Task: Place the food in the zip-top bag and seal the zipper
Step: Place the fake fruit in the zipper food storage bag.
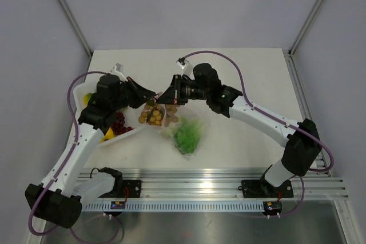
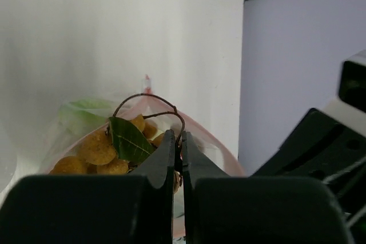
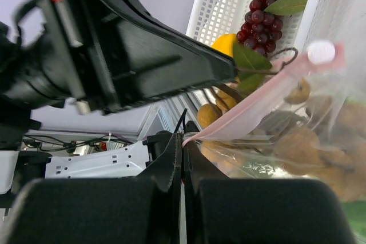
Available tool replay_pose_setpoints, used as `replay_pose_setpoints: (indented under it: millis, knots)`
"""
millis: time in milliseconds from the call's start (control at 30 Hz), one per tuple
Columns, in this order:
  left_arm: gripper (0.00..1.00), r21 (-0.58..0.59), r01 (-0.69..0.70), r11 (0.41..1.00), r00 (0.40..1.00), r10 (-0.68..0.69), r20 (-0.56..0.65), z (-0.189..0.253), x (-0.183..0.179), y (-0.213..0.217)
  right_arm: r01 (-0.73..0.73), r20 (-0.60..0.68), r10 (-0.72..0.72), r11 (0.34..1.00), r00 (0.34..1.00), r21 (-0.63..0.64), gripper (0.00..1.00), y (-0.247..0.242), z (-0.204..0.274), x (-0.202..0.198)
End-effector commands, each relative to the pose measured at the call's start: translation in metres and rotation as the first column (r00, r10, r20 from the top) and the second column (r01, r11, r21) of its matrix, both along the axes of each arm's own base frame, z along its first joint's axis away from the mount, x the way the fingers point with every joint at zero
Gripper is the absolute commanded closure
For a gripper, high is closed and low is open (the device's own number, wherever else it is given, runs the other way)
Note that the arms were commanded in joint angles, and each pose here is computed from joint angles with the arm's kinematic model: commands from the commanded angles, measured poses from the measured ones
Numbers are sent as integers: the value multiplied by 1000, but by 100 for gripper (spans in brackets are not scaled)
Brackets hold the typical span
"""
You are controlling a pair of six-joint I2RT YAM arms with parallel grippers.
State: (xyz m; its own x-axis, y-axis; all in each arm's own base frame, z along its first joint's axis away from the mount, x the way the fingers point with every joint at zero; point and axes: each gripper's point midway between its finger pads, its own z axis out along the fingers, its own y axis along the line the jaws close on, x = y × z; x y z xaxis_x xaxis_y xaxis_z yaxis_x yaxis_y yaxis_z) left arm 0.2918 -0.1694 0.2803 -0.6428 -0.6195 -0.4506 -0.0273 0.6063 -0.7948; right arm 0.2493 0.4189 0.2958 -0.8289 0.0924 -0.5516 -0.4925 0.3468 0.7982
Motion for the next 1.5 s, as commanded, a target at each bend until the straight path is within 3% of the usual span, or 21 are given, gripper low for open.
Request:
replay_pose_setpoints:
  millis: [0,500,733,833,1033,1167,1233,1333,1467]
  knots:
    - [100,21,-28,999,998,27,63,-6,3,4,-32,94,19,990,995,135,100,6,54,-9]
    - [100,-29,-66,997,976,70,208,36,2,7,-70,94,47,965,994,254,100,10,82,-18]
    - [100,7,13,1000,990,-14,141,-6,-4,-14,-65,99,42,966,994,249,100,8,83,-18]
    - [100,87,-14,996,992,4,124,-22,-8,-12,-62,98,39,967,994,248,100,6,84,-18]
    - [100,141,-72,987,983,46,175,-14,-1,-4,-75,94,51,961,994,267,100,3,88,-25]
    - [100,109,4,994,977,-27,210,-5,-1,-20,-54,81,34,967,996,248,100,-1,80,-26]
    - [78,124,41,991,976,-66,207,-1,-3,-24,-40,79,22,971,997,237,100,-4,76,-25]
    - [54,193,72,979,971,-113,210,8,-8,-21,-8,71,-6,979,997,205,100,-11,64,-25]
    - [44,287,131,949,955,-198,221,19,-18,-18,37,47,-45,986,998,161,100,-24,41,-28]
